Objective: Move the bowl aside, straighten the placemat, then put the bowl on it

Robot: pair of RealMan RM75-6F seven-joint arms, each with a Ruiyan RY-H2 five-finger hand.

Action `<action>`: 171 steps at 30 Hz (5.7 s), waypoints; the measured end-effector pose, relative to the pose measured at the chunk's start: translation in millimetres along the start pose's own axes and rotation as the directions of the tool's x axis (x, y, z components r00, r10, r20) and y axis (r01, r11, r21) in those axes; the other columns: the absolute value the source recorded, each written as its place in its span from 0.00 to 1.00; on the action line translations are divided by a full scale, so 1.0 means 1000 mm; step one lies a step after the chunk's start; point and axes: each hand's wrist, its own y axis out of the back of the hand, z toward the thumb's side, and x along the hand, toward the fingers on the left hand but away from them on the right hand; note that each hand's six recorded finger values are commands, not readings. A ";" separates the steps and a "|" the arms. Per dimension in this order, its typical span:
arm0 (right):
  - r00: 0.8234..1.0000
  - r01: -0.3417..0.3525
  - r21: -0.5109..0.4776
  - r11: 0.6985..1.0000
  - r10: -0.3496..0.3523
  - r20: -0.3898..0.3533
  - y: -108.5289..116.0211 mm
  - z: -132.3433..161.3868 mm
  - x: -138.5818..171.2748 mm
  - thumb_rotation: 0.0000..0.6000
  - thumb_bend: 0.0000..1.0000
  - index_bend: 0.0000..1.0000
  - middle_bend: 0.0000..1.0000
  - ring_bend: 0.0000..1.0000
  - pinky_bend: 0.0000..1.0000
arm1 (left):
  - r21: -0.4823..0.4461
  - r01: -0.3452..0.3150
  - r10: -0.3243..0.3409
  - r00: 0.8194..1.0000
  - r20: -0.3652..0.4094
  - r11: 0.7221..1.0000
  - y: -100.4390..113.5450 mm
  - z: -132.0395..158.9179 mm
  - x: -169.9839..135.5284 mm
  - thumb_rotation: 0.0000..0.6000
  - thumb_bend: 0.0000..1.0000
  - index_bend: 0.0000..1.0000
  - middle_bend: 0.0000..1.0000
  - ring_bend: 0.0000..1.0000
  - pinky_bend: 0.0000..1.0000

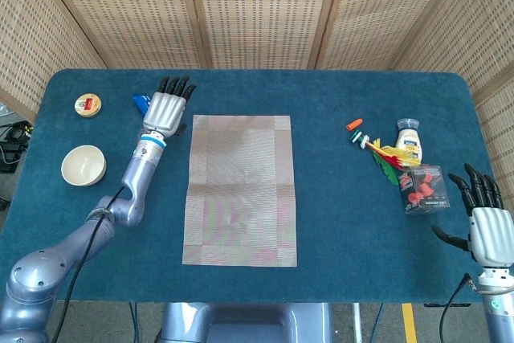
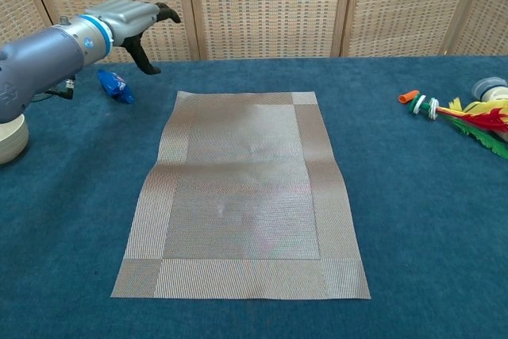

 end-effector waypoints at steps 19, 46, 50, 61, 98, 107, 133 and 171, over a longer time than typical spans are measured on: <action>0.997 -0.054 0.001 0.999 0.054 -0.048 -0.018 0.013 0.002 1.00 0.09 0.17 0.00 0.00 0.00 | -0.131 0.030 -0.025 0.999 0.039 0.991 0.001 -0.057 -0.149 1.00 0.26 0.09 0.00 0.00 0.00; 0.935 -0.142 -0.061 0.988 0.114 -0.336 -0.053 0.078 -0.004 1.00 0.07 0.20 0.00 0.00 0.00 | -0.101 -0.020 -0.002 0.977 -0.214 0.995 -0.006 -0.132 -0.362 1.00 0.26 0.09 0.00 0.00 0.00; 0.895 -0.194 -0.095 0.976 0.137 -0.424 -0.069 0.115 -0.013 1.00 0.05 0.21 0.00 0.00 0.00 | -0.099 -0.015 -0.007 0.976 -0.220 0.995 -0.008 -0.135 -0.361 1.00 0.26 0.09 0.00 0.00 0.00; 0.817 -0.334 -0.159 0.929 0.202 -0.541 -0.119 0.194 -0.007 1.00 0.04 0.21 0.00 0.00 0.00 | -0.110 -0.020 -0.008 0.970 -0.243 0.994 -0.012 -0.145 -0.359 1.00 0.26 0.09 0.00 0.00 0.00; 0.776 -0.465 -0.136 0.875 0.329 -0.538 -0.220 0.202 0.025 1.00 0.12 0.21 0.00 0.00 0.00 | -0.132 -0.016 -0.023 0.956 -0.291 0.991 -0.016 -0.165 -0.357 1.00 0.26 0.10 0.00 0.00 0.00; 0.763 -0.482 -0.097 0.871 0.364 -0.534 -0.220 0.192 0.026 1.00 0.13 0.21 0.00 0.00 0.00 | -0.137 -0.023 -0.018 0.956 -0.293 0.990 -0.015 -0.166 -0.357 1.00 0.26 0.11 0.00 0.00 0.00; 0.812 -0.429 -0.171 0.887 0.295 -0.504 -0.227 0.198 0.019 1.00 0.46 0.23 0.00 0.00 0.00 | -0.150 -0.052 0.004 0.953 -0.303 0.987 -0.011 -0.170 -0.358 1.00 0.26 0.14 0.00 0.00 0.00; 0.851 -0.381 -0.278 0.882 0.217 -0.477 -0.235 0.211 0.015 1.00 0.60 0.63 0.24 0.00 0.14 | -0.166 -0.071 0.014 0.947 -0.320 0.984 -0.010 -0.175 -0.358 1.00 0.26 0.20 0.00 0.00 0.00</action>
